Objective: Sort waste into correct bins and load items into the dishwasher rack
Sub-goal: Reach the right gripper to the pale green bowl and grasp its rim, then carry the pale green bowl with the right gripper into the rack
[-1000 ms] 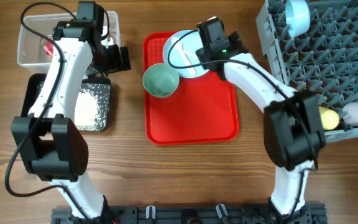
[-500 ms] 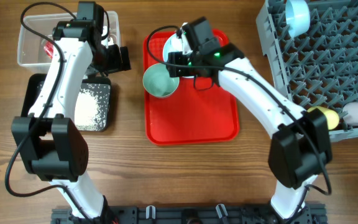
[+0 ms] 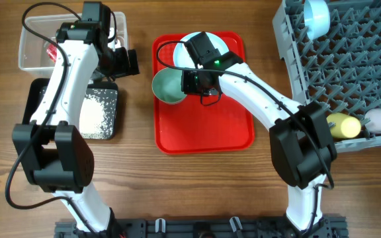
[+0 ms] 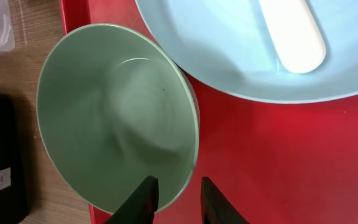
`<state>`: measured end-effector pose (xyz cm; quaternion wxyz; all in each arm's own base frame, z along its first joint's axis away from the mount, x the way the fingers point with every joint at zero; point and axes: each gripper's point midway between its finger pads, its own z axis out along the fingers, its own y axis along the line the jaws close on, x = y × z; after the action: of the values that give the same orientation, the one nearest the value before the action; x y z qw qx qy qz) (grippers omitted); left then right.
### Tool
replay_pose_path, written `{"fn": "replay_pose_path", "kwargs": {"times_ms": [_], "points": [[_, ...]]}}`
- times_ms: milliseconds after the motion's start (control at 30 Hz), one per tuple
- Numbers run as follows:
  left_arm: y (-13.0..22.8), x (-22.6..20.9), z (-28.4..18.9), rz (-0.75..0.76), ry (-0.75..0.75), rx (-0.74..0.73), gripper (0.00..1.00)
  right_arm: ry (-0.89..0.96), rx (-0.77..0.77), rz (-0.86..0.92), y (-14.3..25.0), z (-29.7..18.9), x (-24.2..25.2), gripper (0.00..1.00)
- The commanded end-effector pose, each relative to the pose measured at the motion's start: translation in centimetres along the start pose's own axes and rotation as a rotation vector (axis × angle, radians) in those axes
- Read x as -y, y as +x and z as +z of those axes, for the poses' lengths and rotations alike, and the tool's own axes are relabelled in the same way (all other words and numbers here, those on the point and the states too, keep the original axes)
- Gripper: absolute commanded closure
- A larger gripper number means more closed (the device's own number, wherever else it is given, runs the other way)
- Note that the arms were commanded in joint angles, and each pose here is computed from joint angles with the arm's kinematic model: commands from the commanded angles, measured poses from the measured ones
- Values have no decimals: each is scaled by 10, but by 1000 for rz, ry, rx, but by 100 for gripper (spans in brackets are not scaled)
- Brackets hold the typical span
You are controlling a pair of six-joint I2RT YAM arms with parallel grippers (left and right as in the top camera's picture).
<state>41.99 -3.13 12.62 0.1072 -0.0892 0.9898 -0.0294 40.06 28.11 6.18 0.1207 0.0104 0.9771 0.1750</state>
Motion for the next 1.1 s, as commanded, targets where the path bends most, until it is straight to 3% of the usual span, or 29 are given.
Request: {"fn": "replay_pose_path", "kwargs": {"times_ms": [0,233,333,467,667,833,967,1000,1033,1067], "points": [[2,-2,5,-19,3,-16,0,31,-31,47,6,21,11,77],[2,-2,5,-19,3,-16,0,37,-40,60,7,27,13,83],[2,-2,5,-19,3,-16,0,17,-44,61,7,28,10,95],[2,-2,5,-19,3,-16,0,7,-42,60,6,27,8,96],[2,-2,5,-19,3,-16,0,87,127,-24,-35,-36,31,96],[2,-2,5,-19,3,-16,0,410,421,-89,-81,-159,98,96],[2,-2,5,-19,2,-15,0,857,613,-99,-100,-271,175,96],[2,-2,5,-19,2,-15,0,971,633,-80,-101,-290,192,96],[2,-2,5,-19,3,-16,0,1255,626,-50,-103,-332,235,96],[2,-2,5,-19,3,-16,0,1314,613,-46,-106,-340,247,96]]}}
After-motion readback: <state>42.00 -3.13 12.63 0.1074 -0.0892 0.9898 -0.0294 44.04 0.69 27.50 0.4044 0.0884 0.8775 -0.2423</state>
